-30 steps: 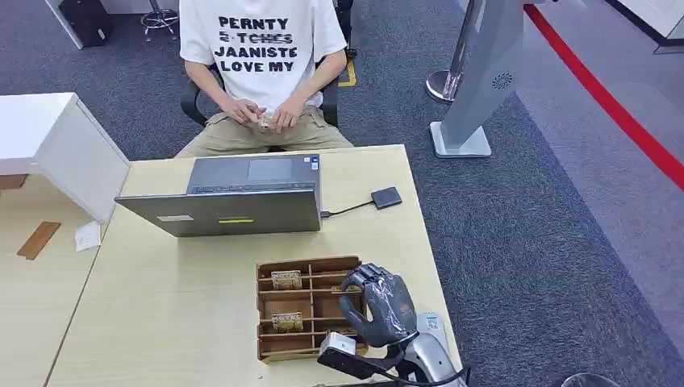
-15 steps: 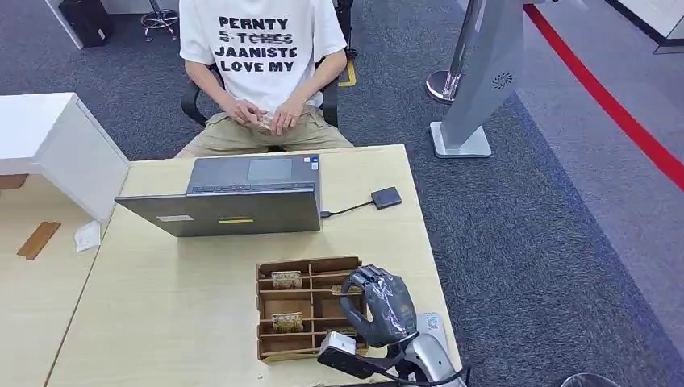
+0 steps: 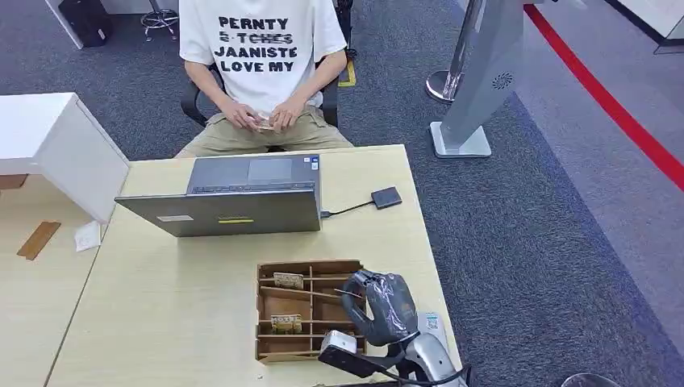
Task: Pass the card to the sensor for recognition and then transmit it.
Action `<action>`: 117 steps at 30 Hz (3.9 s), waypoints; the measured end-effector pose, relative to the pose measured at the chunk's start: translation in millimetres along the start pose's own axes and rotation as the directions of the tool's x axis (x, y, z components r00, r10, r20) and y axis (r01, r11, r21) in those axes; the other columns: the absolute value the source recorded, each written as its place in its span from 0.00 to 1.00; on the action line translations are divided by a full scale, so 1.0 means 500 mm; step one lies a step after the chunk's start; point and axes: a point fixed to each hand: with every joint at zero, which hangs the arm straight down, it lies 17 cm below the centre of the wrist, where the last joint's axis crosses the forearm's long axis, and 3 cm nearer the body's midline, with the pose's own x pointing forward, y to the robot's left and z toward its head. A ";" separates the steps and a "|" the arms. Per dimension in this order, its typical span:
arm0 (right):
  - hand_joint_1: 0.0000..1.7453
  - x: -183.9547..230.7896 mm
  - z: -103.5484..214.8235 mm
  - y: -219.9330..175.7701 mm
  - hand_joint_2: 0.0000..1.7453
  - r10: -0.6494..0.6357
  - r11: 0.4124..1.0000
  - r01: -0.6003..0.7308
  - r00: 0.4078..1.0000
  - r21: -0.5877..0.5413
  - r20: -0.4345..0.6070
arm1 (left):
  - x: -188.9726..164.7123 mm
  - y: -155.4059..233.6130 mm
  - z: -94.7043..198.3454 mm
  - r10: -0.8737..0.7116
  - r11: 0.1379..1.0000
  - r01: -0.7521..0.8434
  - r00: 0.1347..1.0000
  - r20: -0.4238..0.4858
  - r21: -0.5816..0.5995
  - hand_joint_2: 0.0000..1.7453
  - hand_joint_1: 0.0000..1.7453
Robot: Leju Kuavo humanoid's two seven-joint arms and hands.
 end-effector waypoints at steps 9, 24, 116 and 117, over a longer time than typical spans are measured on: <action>0.98 -0.003 -0.001 -0.003 1.00 0.007 1.000 -0.007 1.000 -0.004 0.001 | 0.001 0.000 0.000 0.000 1.000 0.000 1.000 0.003 0.000 0.00 0.00; 1.00 0.000 -0.002 -0.003 1.00 0.005 1.000 -0.005 1.000 -0.006 0.002 | 0.002 0.000 0.000 0.000 1.000 0.000 1.000 0.004 0.000 0.00 0.00; 1.00 0.118 -0.277 -0.367 1.00 -0.135 0.953 0.179 0.973 -0.246 0.187 | 0.023 0.012 0.008 -0.128 0.991 0.129 0.992 -0.007 0.023 0.00 0.00; 1.00 0.119 -0.286 -0.365 1.00 -0.129 0.956 0.172 0.974 -0.239 0.184 | 0.024 0.013 0.009 -0.132 0.991 0.132 0.991 -0.006 0.024 0.00 0.00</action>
